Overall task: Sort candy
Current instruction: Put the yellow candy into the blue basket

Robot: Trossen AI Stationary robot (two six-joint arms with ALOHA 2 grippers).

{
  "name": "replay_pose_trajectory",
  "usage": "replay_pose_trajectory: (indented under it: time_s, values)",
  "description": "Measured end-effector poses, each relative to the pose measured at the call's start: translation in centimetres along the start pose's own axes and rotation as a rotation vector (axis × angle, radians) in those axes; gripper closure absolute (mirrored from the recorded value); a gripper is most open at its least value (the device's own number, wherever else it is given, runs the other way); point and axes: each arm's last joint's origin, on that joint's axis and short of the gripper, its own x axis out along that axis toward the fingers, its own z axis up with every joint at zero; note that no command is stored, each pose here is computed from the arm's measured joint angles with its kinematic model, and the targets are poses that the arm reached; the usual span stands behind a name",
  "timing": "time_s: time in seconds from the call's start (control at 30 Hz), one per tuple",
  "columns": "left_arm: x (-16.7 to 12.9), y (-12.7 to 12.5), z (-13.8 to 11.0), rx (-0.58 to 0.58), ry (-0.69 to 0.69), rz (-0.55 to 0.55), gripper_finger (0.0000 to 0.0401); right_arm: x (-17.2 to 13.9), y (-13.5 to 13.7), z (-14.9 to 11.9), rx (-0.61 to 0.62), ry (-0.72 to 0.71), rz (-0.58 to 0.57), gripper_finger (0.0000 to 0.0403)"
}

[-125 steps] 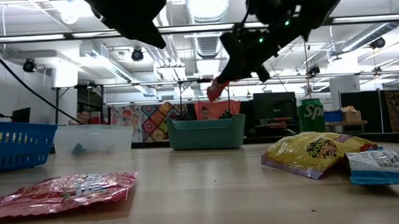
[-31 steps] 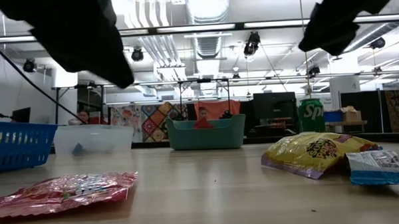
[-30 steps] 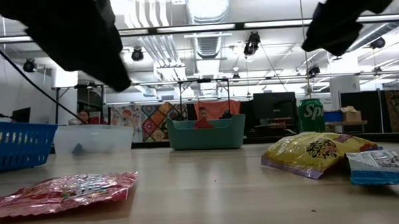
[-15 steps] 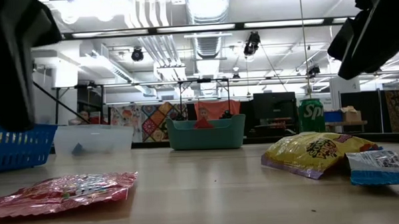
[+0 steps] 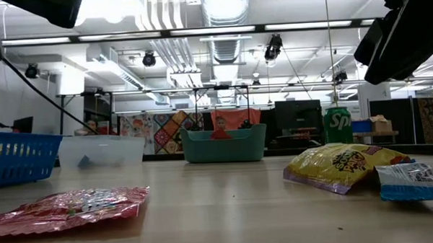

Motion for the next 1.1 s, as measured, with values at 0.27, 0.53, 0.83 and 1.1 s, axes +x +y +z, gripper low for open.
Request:
replay_pose_trajectory:
  time_s: [0.27, 0.53, 0.83, 1.1]
  values:
    - [0.1, -0.1, 0.1, -0.027, -0.019, -0.009, 0.0251, 0.0, 0.0, 0.0, -0.001, 0.000, 0.000, 0.0287]
    - [2.1, -0.6, -0.1, -0.040, -0.038, 0.025, 0.0259, 0.0, 0.1, 0.1, 0.003, -0.009, 0.009, 0.0287]
    - [2.9, -0.9, -0.5, -0.031, -0.047, 0.036, 0.0305, 0.0, 0.1, 0.1, 0.004, -0.013, 0.013, 0.0287]
    - [2.7, -0.9, -1.0, -0.011, -0.045, 0.041, 0.0396, 0.0, 0.2, 0.2, 0.006, -0.019, 0.018, 0.0287]
